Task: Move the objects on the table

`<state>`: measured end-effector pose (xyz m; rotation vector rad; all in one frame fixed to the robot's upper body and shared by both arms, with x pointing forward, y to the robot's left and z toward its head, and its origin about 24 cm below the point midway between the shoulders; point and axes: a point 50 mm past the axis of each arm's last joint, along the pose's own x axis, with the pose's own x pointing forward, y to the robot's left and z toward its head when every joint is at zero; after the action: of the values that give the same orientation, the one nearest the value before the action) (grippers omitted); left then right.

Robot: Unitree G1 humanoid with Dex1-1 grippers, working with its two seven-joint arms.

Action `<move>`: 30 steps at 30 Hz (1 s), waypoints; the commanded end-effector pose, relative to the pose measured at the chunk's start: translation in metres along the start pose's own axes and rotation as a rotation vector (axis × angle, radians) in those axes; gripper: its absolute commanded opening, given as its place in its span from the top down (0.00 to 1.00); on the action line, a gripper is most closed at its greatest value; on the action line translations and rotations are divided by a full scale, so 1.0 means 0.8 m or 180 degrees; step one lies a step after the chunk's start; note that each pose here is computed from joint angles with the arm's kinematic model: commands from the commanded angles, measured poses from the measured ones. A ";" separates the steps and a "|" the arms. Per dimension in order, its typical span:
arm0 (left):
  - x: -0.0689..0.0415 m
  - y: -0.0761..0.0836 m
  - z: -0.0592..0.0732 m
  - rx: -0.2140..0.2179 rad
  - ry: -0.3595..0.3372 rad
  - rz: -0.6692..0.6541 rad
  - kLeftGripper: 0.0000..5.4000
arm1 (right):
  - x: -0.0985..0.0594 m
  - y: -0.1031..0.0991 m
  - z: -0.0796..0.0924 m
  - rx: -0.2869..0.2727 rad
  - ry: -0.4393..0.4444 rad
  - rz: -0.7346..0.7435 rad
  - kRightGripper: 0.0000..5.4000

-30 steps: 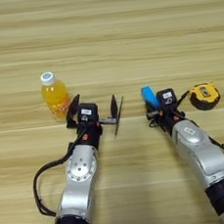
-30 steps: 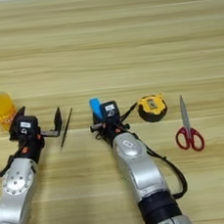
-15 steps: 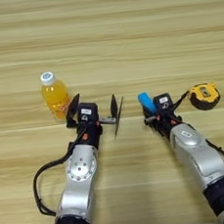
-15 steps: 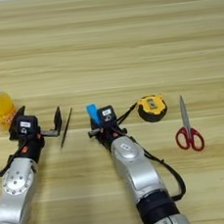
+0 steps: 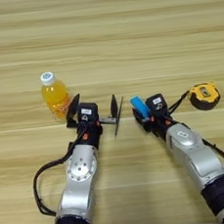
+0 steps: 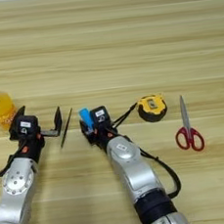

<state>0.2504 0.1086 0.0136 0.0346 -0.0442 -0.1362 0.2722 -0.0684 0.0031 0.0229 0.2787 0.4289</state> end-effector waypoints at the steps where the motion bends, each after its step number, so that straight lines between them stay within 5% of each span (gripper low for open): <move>1: 0.001 -0.003 0.000 0.0026 0.0031 -0.0012 0.00 | 0.002 0.002 0.006 0.0033 -0.0086 0.0012 0.45; 23: 0.001 -0.002 -0.001 0.0047 0.0050 -0.0029 0.00 | -0.005 -0.013 0.030 -0.0126 -0.0484 -0.0186 0.00; 30: 0.001 -0.002 -0.002 0.0055 0.0060 -0.0037 0.00 | -0.012 -0.037 0.044 -0.0190 -0.0665 -0.0439 0.00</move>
<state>0.2501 0.1064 0.0135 0.0386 -0.0439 -0.1493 0.2815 -0.0889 0.0296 0.0011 0.0965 0.3305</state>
